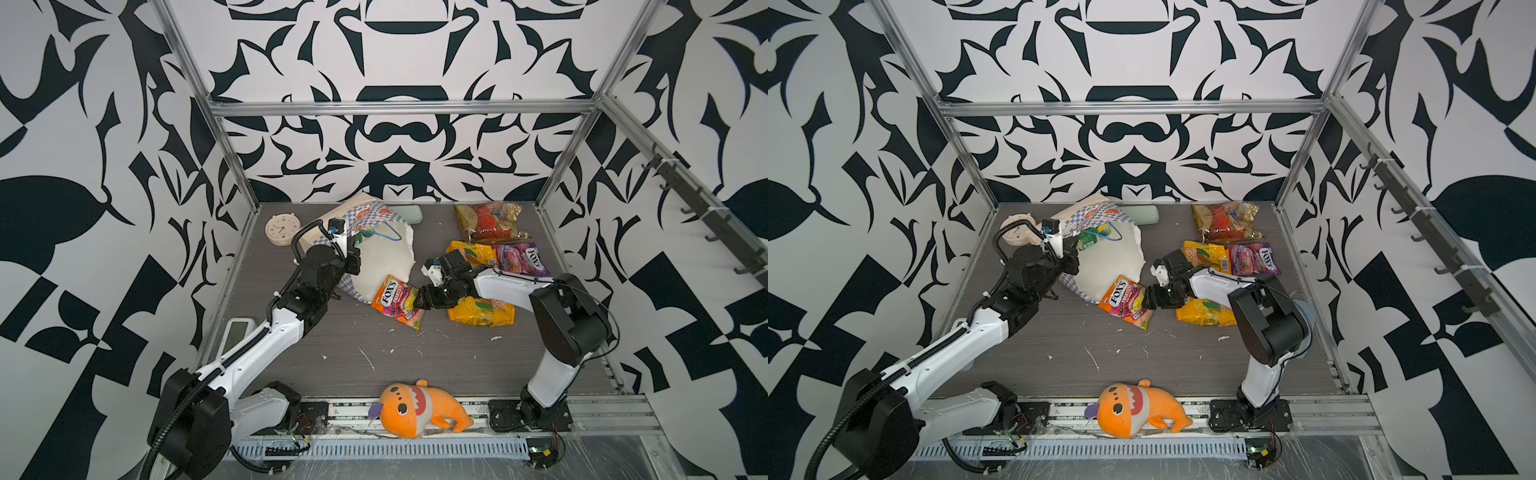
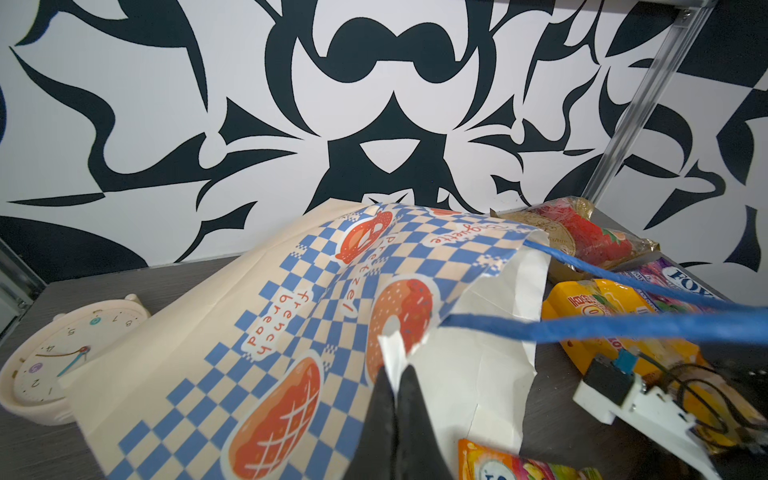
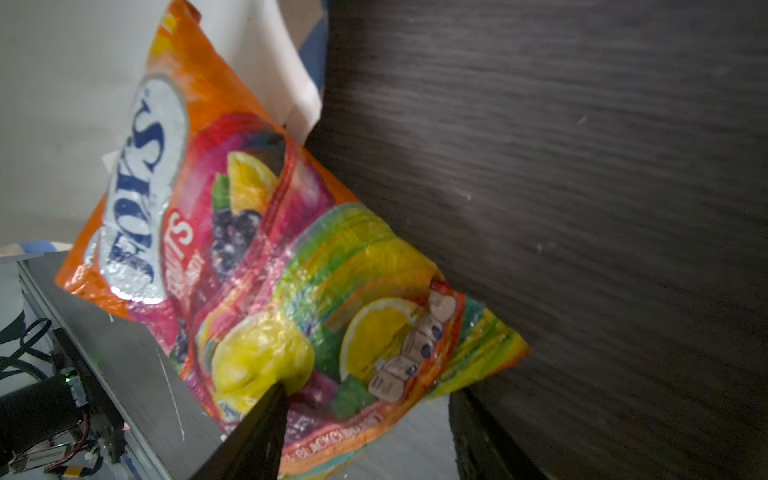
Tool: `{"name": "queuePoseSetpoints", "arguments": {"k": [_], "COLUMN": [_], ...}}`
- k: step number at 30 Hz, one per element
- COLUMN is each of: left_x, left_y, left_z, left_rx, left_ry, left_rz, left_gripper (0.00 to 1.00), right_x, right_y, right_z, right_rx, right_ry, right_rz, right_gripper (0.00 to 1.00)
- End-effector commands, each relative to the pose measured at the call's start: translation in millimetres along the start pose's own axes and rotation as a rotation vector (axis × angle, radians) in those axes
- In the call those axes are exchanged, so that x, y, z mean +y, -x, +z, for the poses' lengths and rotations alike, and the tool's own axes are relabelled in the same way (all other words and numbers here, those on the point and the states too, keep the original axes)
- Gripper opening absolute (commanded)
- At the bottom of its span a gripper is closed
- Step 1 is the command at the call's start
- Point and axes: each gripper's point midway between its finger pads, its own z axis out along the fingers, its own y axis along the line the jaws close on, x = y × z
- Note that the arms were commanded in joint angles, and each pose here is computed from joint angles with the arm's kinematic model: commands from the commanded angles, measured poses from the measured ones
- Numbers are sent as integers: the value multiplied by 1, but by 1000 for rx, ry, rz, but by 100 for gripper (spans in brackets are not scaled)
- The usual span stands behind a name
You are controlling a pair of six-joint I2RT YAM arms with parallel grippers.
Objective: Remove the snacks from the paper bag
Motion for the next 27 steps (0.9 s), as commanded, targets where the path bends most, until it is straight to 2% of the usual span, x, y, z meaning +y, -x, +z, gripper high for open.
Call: {"name": "queuePoseSetpoints", "arguments": {"k": [1,4,11,13,15,17,20,25,27], "left_x": [2,5,6,5,4,4,4,5,4], "left_y": [2,1,-2,-1,0,1,-1,-1,0], "left_z": [0,-2,0,1,0,-1,-1,-3,-4], "left_rx": [12,12,9,10,5,0,6,1,-3], "left_ry": [7,21,28,22,19,17,18,18,16], "left_rz": [-20,-15,-15,-18,-21,-23,-25,-31,-32], "left_gripper": [0,0,0,0,0,0,0,0,0], "right_x": [7,2,-6,-1,8,16,28,45,53], "right_y": [29,28,24,27,37,50,68,88,92], "right_z": [-5,-6,8,16,20,20,14,4,0], "right_rx": [-92,-58,-85,-98,-134,-175,-234,-295,-304], "right_ry": [38,4,-19,32,100,148,210,299,330], "right_rz": [-34,64,241,285,325,342,358,352,331], "right_gripper": [68,68,68,63,57,40,22,1,0]}}
